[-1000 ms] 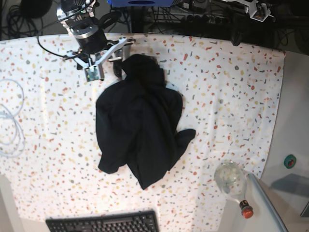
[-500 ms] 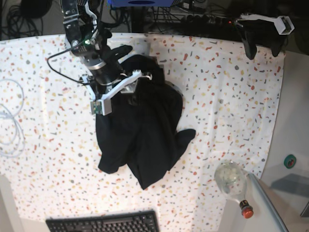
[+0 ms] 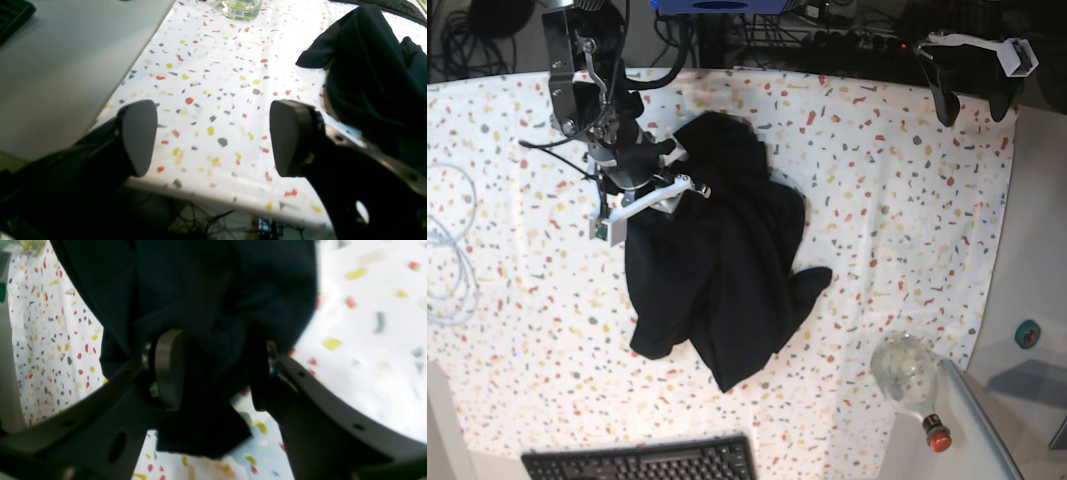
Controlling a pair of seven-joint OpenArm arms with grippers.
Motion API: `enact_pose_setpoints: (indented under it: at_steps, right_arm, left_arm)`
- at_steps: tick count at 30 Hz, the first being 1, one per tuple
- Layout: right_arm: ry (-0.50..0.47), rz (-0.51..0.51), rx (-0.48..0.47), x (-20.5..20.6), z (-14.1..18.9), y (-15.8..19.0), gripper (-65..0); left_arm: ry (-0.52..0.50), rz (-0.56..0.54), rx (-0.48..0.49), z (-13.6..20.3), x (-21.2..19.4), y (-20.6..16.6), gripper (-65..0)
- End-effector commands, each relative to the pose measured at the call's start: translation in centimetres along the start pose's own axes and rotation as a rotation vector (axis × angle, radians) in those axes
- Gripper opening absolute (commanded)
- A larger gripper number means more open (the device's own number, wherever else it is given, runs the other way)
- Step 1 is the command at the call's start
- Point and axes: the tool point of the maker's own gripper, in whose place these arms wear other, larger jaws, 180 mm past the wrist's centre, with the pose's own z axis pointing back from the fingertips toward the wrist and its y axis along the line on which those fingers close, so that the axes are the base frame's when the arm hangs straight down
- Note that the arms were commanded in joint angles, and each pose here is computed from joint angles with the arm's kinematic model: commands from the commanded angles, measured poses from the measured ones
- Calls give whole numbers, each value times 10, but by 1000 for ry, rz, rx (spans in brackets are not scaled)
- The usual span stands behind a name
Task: Layout the t-shirt on the table in an organized manner, then fold the t-shirt properly
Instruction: 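Reach the right gripper down and grasp the black t-shirt's collar edge, then reach the left gripper down and grasp the t-shirt's hem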
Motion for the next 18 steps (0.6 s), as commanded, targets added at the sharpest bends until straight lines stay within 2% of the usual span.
enact_pose_setpoints:
  at_steps: [1, 9, 10, 11, 12, 13, 18]
  right_arm:
    - [-28, 5, 21, 7, 0, 7, -359]
    - [-12, 31, 58, 2, -3, 23, -371]
    - [-9, 30, 56, 1, -3, 23, -398]
    - [-7, 31, 58, 0, -2, 24, -458]
    - [-4, 32, 60, -2, -2, 24, -536]
    - [-9, 31, 65, -1, 0, 26, -650]
    - [-31, 26, 75, -1, 16, 28, -650]
  left_arm:
    - [-28, -7, -2, 2, 7, 2, -150]
    - [-25, -16, 9, 2, 6, 7, -148]
    - [-22, -18, 11, 3, 5, 8, -148]
    - [-19, -21, 14, 3, 4, 9, -148]
    - [-20, -19, 13, 0, 3, 9, -148]
    - [-24, -18, 14, -5, 2, 9, -145]
    - [68, 11, -30, -42, -11, -12, -146]
